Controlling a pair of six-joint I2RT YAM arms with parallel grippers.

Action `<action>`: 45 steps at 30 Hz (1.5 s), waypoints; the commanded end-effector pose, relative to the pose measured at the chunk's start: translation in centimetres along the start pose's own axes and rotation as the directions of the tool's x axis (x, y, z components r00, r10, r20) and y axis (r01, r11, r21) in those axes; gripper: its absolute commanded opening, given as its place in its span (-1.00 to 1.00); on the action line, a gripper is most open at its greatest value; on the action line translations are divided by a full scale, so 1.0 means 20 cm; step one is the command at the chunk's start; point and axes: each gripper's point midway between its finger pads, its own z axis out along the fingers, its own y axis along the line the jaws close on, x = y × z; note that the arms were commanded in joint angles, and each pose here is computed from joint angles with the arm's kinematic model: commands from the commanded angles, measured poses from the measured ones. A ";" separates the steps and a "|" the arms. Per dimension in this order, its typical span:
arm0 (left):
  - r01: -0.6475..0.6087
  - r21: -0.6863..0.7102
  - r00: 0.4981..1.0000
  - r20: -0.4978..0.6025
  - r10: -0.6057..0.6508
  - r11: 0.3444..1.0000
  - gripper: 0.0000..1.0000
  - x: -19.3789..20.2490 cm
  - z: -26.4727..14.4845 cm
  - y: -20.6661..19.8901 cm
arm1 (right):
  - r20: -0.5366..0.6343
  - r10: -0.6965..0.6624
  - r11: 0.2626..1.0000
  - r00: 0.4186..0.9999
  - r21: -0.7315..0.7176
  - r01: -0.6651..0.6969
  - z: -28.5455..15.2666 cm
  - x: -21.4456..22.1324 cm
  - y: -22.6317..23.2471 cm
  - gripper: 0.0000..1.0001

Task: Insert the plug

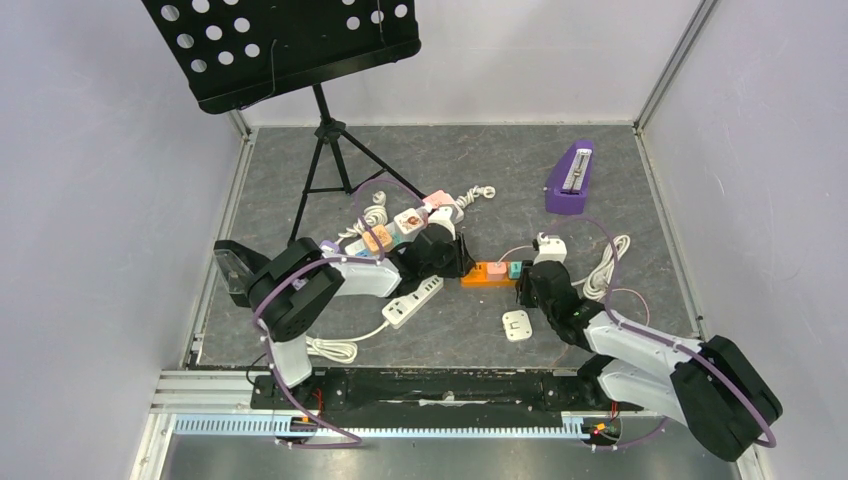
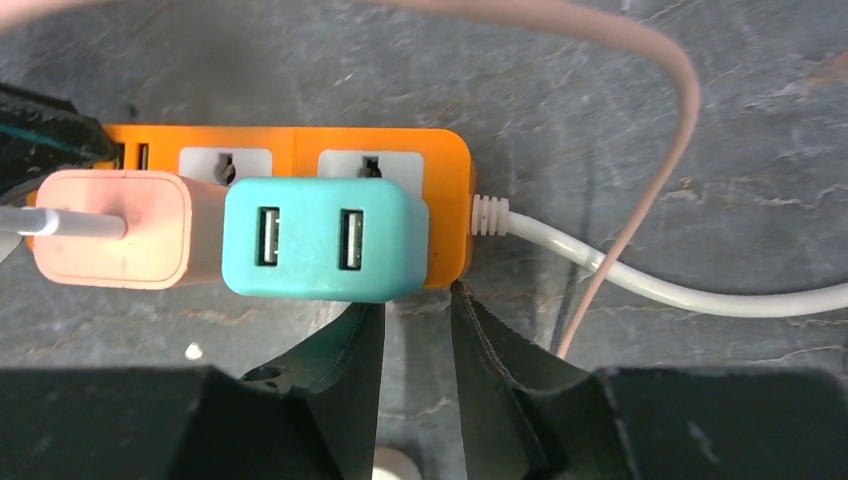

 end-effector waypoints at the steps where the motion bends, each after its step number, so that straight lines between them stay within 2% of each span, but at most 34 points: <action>1: 0.071 0.034 0.997 0.031 -0.072 0.997 -0.20 -0.03 0.08 -0.07 | 0.141 0.051 0.998 0.989 0.032 -0.056 0.06 -0.16 -0.03 -0.36; 10: 0.029 0.106 0.998 0.043 -0.034 0.994 -0.19 -0.11 0.26 -0.21 | 0.240 0.106 0.988 0.965 0.088 -0.130 0.16 -0.32 -0.15 -0.38; 14: -0.012 0.103 0.997 0.075 0.004 0.995 -0.18 -0.17 0.32 -0.24 | 0.231 0.119 0.980 0.966 0.127 -0.151 0.18 -0.39 -0.20 -0.36; 16: -0.039 0.078 0.994 0.103 0.031 0.996 -0.18 -0.23 0.31 -0.24 | 0.231 0.117 0.980 0.966 0.129 -0.150 0.16 -0.42 -0.20 -0.29; 22: -0.134 -0.063 0.974 0.176 0.143 0.989 -0.07 -0.41 0.13 -0.16 | 0.162 0.138 0.982 0.977 0.109 -0.157 0.01 -0.43 -0.17 0.01; 26: -0.170 -0.140 0.960 0.199 0.196 0.975 0.06 -0.49 -0.06 -0.10 | 0.095 0.138 0.978 0.986 0.144 -0.151 -0.11 -0.40 -0.20 0.22; 30: -0.170 -0.198 0.951 0.223 0.213 0.965 0.16 -0.56 -0.27 -0.03 | 0.068 0.125 0.984 0.990 0.116 -0.132 -0.20 -0.41 -0.18 0.34; 32: -0.153 -0.246 0.948 0.237 0.212 0.957 0.23 -0.59 -0.39 0.03 | 0.074 0.110 0.993 0.991 0.043 -0.113 -0.24 -0.45 -0.11 0.35; 35: -0.062 -0.338 0.957 0.246 0.151 0.939 0.34 -0.60 -0.56 0.24 | 0.122 0.062 0.986 0.991 -0.159 -0.042 -0.29 -0.55 0.06 0.25; 38: 0.074 -0.401 0.956 0.291 0.050 0.913 0.37 -0.59 -0.71 0.48 | 0.187 0.043 0.921 0.981 -0.389 0.033 -0.35 -0.63 0.29 0.25; 40: 0.137 -0.428 0.946 0.323 0.009 0.893 0.39 -0.57 -0.80 0.59 | 0.199 0.019 0.894 0.980 -0.443 0.072 -0.37 -0.65 0.41 0.27; 45: 0.270 -0.490 0.926 0.367 -0.085 0.829 0.43 -0.46 -0.92 0.78 | 0.214 -0.096 0.869 0.972 -0.458 0.187 -0.36 -0.64 0.65 0.40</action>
